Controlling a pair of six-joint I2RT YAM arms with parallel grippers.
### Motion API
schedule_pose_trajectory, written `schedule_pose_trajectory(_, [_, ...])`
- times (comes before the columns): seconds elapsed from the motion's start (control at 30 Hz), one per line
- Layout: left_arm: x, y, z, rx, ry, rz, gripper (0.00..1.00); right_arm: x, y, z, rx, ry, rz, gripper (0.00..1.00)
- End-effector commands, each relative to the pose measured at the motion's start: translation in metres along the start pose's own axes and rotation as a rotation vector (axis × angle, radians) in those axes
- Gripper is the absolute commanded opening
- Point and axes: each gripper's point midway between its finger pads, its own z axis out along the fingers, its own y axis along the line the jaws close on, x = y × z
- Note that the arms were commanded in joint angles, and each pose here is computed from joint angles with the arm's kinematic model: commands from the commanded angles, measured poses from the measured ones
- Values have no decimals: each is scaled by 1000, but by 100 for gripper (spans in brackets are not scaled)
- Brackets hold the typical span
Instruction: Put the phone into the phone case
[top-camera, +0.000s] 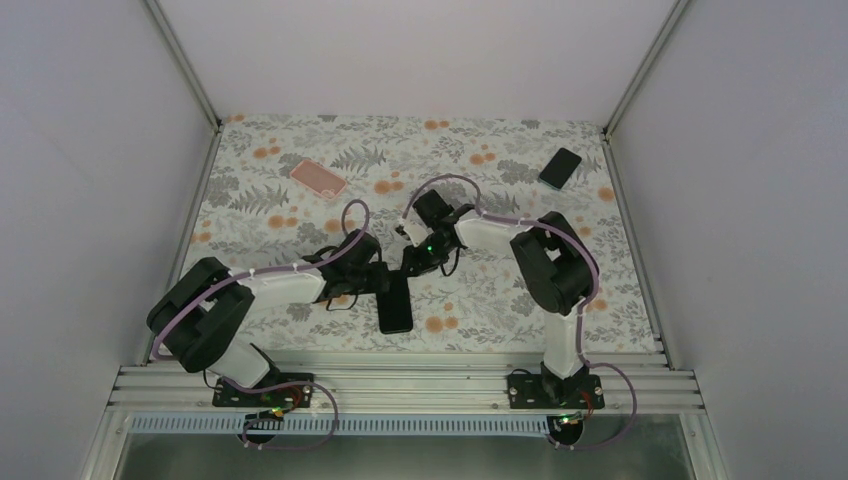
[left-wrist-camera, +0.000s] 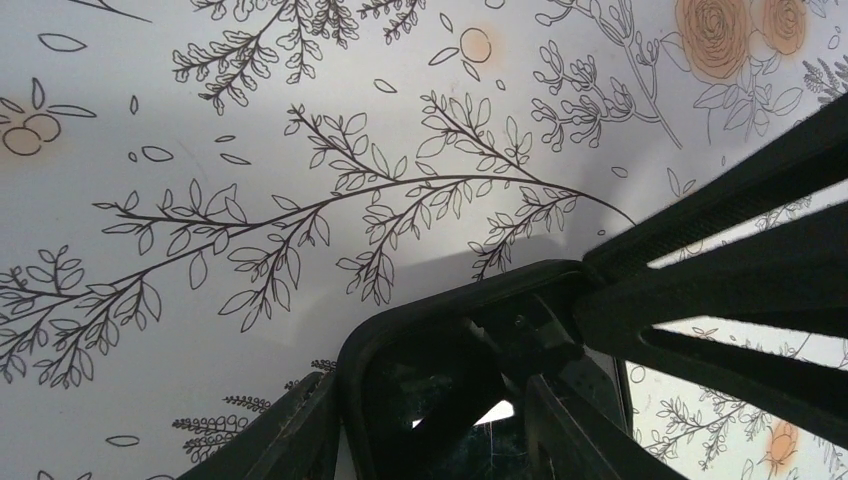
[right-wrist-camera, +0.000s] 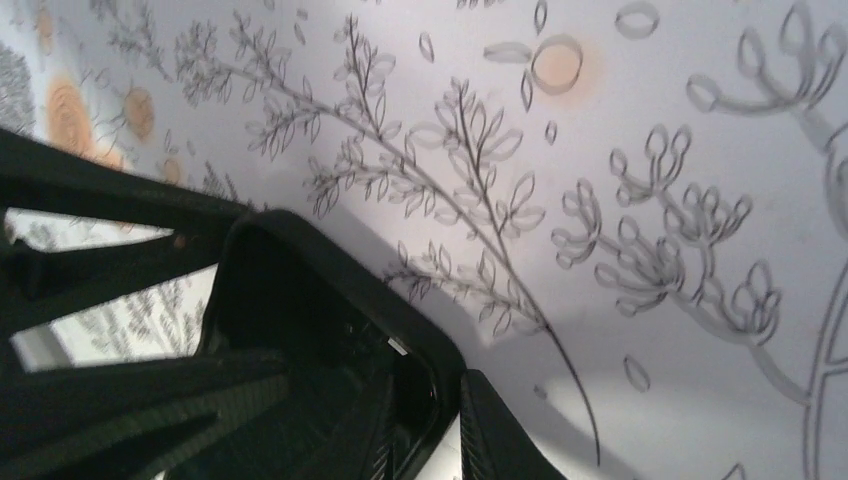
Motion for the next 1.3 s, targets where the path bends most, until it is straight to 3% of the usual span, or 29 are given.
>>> schedule_pose_trajectory(0.0, [39,44,8,-169,127,0,48,82,-101,31,511,270,63,14])
schedule_pose_trajectory(0.13, [36,43,3,-164,107,-21,49,80,-103,27,593,271,37,13])
schedule_pose_trajectory(0.47, [33,28,-16,-113,71,-25,54,56,-37,5,332,121,-12,19])
schedule_pose_trajectory(0.83, [68,14,-10,-97,129,7,54,102,-2,2,128,118,7,20])
schedule_pose_trajectory(1.27, [92,30,-8,-167,162,8,48,111,41,-17,-40,28,14,26])
